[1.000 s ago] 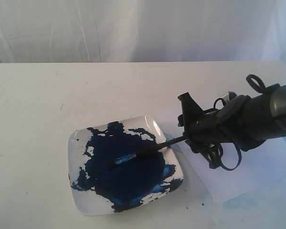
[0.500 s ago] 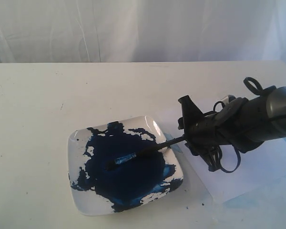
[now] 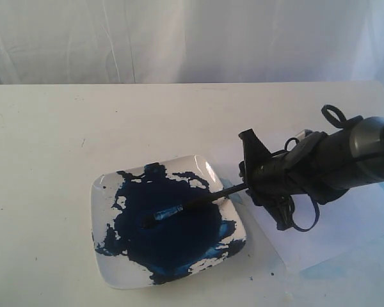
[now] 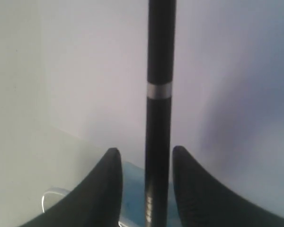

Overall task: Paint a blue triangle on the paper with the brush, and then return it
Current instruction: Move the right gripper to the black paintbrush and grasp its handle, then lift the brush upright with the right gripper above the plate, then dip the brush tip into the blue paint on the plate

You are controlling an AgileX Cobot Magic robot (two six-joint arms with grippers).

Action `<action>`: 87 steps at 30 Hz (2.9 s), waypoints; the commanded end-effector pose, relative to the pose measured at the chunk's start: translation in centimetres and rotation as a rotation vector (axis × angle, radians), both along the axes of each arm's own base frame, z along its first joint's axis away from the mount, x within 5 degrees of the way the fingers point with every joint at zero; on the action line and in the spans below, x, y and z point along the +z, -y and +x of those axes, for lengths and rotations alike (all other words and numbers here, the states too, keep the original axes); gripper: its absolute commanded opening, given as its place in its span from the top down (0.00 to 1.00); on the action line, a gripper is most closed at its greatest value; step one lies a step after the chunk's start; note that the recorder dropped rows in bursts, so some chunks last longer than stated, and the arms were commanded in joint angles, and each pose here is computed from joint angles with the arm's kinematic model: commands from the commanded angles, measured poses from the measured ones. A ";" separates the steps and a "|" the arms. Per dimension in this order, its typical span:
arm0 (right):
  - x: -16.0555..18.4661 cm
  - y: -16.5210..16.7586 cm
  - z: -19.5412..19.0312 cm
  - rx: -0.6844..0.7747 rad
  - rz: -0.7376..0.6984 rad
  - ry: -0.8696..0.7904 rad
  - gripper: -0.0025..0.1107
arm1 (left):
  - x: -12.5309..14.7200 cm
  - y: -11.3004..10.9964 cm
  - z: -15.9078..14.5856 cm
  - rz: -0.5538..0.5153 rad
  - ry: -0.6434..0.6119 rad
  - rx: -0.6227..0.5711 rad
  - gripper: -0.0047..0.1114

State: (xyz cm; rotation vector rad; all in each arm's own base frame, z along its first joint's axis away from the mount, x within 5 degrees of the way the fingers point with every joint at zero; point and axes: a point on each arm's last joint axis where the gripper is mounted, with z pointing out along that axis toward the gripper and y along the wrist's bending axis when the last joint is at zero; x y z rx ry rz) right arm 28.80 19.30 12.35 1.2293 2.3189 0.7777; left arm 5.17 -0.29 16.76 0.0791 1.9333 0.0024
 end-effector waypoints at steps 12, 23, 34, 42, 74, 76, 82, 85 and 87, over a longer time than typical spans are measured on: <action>1.6 -0.1 0.1 0.003 0.020 0.049 0.98 | -0.1 0.0 0.0 -0.003 0.002 0.001 0.96; 13.3 -0.1 -0.6 0.378 -0.162 0.606 0.98 | -0.1 0.0 0.0 -0.004 0.002 0.001 0.96; 20.3 -5.0 -6.1 0.719 -0.341 1.350 0.98 | -0.1 0.0 0.0 -0.004 0.002 0.001 0.96; 15.2 -7.8 -5.2 0.841 -0.403 1.266 0.98 | -0.1 0.0 0.0 -0.004 0.002 0.001 0.96; 16.2 -7.3 -5.7 0.951 -0.622 1.353 0.98 | -0.1 0.0 0.0 -0.004 0.002 0.001 0.96; 15.0 -7.5 -5.6 0.995 -0.647 1.311 0.98 | -0.1 0.0 0.0 -0.004 0.002 0.001 0.96; 11.8 -7.3 -5.7 0.984 -0.648 1.317 0.98 | -0.1 0.0 0.0 -0.004 0.002 0.001 0.96; 10.5 -7.1 -5.8 0.985 -0.650 1.314 0.98 | -0.1 0.0 0.0 -0.004 0.002 0.001 0.96; 9.8 -7.0 -5.9 0.994 -0.653 1.303 0.98 | -0.1 0.0 0.0 -0.004 0.002 0.001 0.96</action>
